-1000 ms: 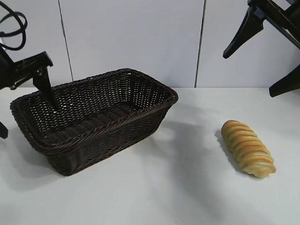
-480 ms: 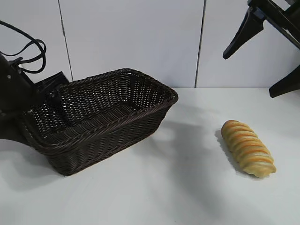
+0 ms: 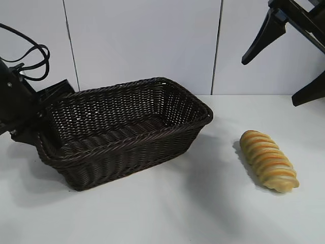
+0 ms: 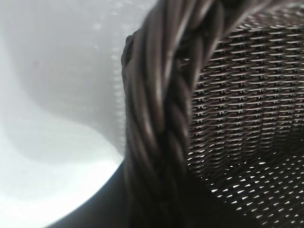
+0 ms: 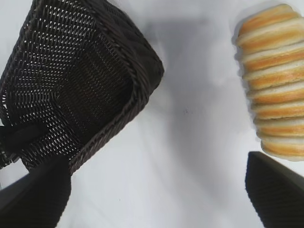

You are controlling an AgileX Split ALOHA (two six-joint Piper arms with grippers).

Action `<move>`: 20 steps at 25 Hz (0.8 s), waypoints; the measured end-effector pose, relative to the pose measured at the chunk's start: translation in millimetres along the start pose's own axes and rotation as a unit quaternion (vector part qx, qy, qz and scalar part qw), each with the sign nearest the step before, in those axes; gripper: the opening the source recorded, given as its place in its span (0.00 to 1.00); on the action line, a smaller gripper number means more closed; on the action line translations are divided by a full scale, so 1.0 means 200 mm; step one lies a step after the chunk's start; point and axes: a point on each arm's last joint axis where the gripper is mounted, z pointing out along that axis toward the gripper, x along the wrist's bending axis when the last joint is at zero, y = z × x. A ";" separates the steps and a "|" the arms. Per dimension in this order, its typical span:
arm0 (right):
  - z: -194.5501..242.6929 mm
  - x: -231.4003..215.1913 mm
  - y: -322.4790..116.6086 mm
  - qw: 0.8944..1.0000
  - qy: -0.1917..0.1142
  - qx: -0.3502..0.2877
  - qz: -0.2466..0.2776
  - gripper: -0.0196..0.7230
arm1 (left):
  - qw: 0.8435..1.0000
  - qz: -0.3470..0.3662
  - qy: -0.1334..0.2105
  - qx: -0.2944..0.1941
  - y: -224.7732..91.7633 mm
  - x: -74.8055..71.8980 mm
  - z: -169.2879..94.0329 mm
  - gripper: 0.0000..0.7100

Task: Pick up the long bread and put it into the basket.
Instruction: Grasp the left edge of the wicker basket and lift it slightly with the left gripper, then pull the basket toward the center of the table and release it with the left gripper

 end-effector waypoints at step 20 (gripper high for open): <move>0.00 0.00 0.00 1.000 -0.001 0.000 -0.001 0.96 | 0.974 0.213 0.047 0.065 0.19 -0.16 -0.01 0.14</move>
